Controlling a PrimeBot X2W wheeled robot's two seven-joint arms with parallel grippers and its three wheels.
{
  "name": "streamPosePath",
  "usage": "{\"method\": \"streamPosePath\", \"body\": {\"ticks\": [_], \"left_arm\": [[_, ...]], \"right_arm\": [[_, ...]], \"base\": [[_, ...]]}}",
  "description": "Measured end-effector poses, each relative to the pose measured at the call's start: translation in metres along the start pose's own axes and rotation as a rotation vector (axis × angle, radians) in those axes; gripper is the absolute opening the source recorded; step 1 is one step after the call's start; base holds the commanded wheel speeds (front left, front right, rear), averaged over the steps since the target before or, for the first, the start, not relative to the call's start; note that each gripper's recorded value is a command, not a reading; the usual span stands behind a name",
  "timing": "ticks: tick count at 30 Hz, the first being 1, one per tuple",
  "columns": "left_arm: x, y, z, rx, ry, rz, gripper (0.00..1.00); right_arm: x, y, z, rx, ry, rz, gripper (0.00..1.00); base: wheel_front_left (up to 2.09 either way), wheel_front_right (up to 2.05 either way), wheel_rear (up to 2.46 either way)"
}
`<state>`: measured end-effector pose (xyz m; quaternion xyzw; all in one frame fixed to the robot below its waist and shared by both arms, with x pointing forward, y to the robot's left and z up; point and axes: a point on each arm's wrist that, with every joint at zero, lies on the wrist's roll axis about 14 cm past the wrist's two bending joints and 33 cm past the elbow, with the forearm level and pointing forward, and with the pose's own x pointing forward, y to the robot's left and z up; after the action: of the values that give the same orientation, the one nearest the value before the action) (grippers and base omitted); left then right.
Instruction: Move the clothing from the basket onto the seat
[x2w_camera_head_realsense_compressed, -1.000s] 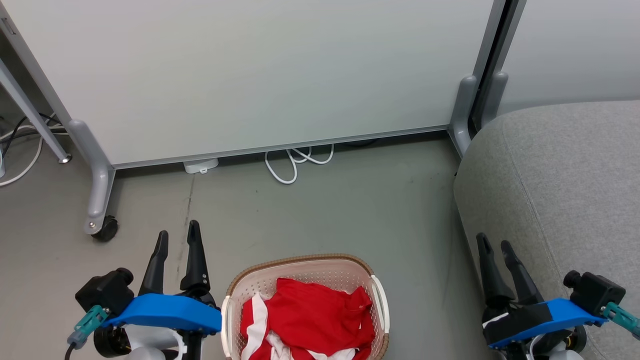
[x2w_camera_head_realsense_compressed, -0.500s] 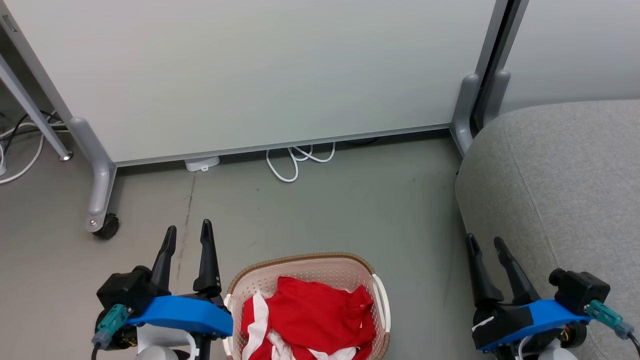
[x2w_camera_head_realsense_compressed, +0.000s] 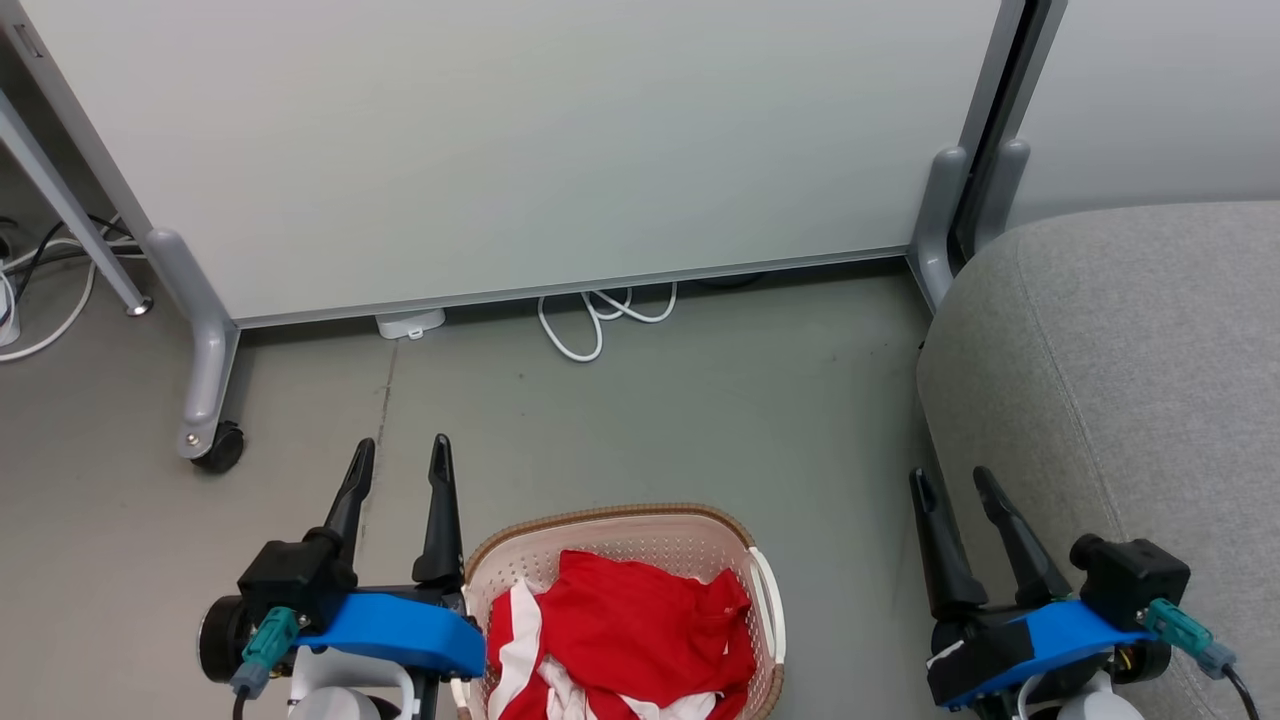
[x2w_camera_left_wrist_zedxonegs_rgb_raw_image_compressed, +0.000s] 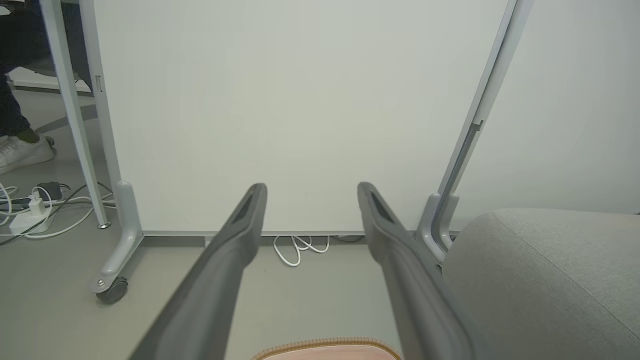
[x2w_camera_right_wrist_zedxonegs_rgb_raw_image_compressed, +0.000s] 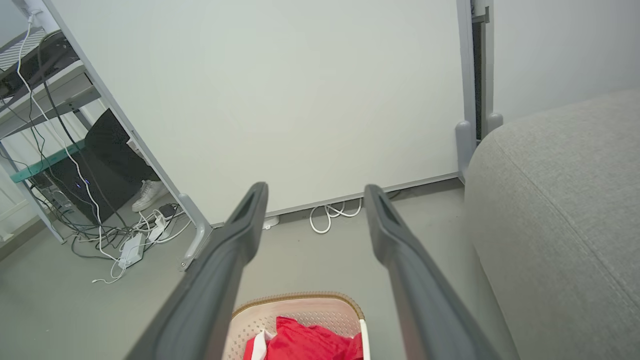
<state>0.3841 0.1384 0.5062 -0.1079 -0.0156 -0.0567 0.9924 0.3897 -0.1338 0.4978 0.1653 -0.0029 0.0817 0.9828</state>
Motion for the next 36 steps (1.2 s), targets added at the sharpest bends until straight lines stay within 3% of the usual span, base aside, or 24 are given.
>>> {"method": "streamPosePath", "body": {"ticks": [28,36], "left_arm": [[-0.001,-0.015,-0.010,0.165,0.002,-0.077,1.00],[-0.002,-0.015,-0.014,0.160,0.012,-0.083,1.00]], "right_arm": [[0.001,0.015,-0.006,-0.203,-0.001,0.077,1.00],[0.001,0.015,-0.008,-0.216,0.004,0.081,1.00]], "base": [[0.00,0.00,0.00],[0.00,0.00,0.00]]}}
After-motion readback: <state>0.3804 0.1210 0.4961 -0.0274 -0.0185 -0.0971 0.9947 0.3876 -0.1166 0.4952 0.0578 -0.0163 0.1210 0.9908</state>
